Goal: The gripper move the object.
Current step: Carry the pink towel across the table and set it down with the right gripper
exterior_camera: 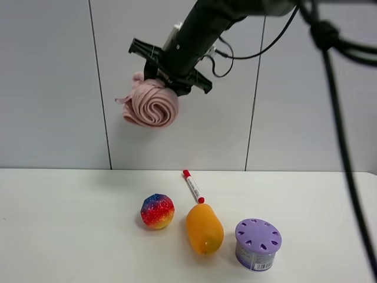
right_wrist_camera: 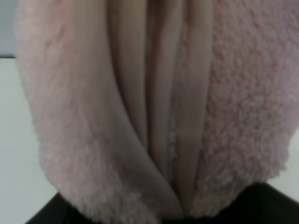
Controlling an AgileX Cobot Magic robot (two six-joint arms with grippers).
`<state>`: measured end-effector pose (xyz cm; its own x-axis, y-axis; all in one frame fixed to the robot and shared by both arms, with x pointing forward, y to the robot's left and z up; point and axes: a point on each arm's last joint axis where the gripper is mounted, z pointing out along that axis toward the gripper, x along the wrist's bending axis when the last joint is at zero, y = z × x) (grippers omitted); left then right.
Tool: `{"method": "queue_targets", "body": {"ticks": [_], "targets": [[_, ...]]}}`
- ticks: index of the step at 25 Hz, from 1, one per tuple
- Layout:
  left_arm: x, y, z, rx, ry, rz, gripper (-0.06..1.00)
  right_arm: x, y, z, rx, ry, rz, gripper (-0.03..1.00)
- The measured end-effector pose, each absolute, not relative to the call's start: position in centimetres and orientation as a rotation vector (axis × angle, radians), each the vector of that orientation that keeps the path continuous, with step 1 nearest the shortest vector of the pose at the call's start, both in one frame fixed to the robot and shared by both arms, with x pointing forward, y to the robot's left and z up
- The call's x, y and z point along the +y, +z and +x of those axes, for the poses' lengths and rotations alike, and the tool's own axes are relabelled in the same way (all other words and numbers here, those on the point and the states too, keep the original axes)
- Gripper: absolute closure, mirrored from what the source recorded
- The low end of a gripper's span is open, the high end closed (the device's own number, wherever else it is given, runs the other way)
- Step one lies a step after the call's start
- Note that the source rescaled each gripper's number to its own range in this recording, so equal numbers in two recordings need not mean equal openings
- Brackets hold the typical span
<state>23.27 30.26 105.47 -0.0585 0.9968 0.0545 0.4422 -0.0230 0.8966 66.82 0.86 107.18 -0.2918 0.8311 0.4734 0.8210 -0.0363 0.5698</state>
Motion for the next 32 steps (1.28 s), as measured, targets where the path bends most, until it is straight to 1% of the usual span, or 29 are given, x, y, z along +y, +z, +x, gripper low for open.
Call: {"method": "queue_targets", "body": {"ticks": [5, 9, 19, 24, 32], "targets": [[30.3, 105.5, 23.3, 1.576, 1.040, 1.538, -0.06, 2.3, 100.3, 69.1, 2.182, 1.150, 1.951, 0.97], [30.3, 105.5, 23.3, 1.576, 1.040, 1.538, -0.06, 3.2, 96.7, 69.6, 2.204, 1.102, 1.968, 0.97], [30.3, 105.5, 23.3, 1.576, 1.040, 1.538, -0.06, 3.8, 92.8, 70.8, 2.182, 1.144, 1.885, 0.97], [30.3, 105.5, 23.3, 1.576, 1.040, 1.538, -0.06, 3.7, 91.8, 70.9, 2.240, 1.100, 1.791, 0.97], [30.3, 105.5, 23.3, 1.576, 1.040, 1.538, -0.06, 3.7, 90.4, 70.9, 2.256, 1.068, 1.795, 0.97]]}}
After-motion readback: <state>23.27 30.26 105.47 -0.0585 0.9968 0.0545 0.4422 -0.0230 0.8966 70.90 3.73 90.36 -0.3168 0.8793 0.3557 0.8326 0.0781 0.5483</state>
